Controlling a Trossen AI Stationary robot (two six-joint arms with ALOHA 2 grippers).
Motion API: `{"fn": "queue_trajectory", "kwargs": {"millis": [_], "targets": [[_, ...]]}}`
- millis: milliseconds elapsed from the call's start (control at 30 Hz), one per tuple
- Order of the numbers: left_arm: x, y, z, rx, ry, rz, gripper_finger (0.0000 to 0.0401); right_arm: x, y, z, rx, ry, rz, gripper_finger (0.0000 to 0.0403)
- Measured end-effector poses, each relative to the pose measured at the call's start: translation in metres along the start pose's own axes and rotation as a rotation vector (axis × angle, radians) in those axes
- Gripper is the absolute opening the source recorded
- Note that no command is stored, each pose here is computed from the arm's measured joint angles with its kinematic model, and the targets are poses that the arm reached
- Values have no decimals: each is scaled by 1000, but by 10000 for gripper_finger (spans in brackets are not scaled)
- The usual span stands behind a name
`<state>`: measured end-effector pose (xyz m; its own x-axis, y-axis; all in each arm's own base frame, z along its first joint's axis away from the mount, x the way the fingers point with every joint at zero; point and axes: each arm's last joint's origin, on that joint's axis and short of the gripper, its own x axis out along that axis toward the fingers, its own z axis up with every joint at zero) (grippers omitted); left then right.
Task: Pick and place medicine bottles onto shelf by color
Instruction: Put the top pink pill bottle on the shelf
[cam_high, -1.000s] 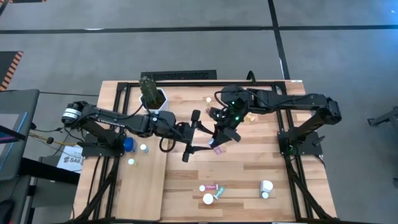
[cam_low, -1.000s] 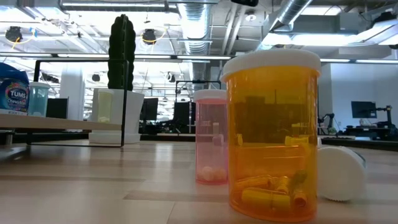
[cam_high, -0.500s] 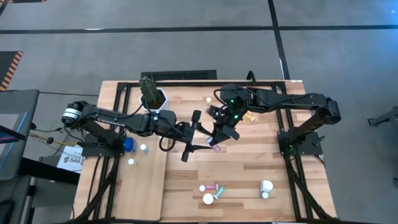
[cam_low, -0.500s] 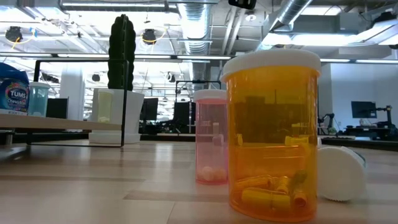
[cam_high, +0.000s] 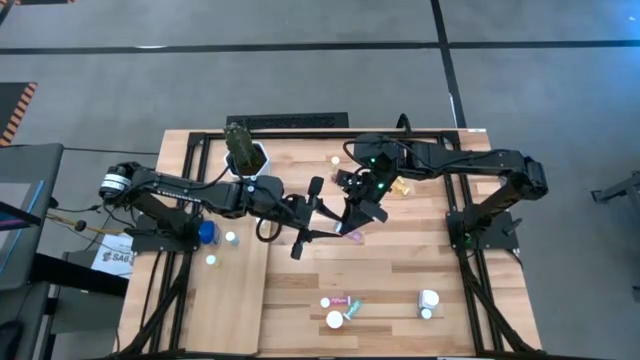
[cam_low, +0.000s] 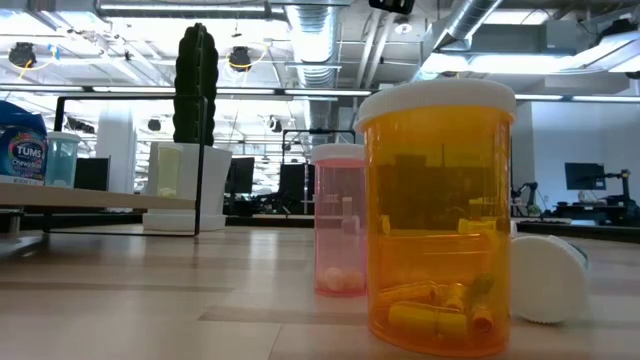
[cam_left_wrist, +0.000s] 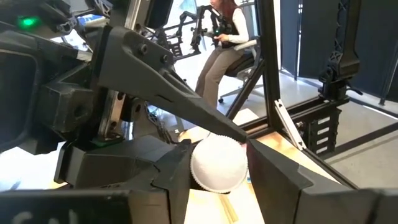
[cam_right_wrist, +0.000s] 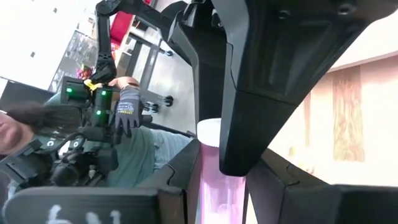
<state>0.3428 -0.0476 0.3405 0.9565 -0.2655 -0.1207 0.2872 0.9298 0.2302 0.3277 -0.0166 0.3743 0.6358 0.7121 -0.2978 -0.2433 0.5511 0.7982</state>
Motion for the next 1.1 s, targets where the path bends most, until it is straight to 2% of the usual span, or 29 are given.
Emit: {"fn": "queue_trajectory", "kwargs": {"millis": [367, 733, 933, 1100], "targets": [[0, 0, 1, 17, -7, 8, 89, 2, 3, 0, -18, 6, 25, 133], [1, 1, 4, 25, -56, 39, 94, -7, 10, 1, -31, -17, 41, 233], [1, 1, 7, -17, -88, 36, 94, -49, 31, -3, -78, -98, 17, 259], [0, 2, 11, -96, -125, 39, 94, -96, 48, -20, -112, -192, -92, 260]]}}
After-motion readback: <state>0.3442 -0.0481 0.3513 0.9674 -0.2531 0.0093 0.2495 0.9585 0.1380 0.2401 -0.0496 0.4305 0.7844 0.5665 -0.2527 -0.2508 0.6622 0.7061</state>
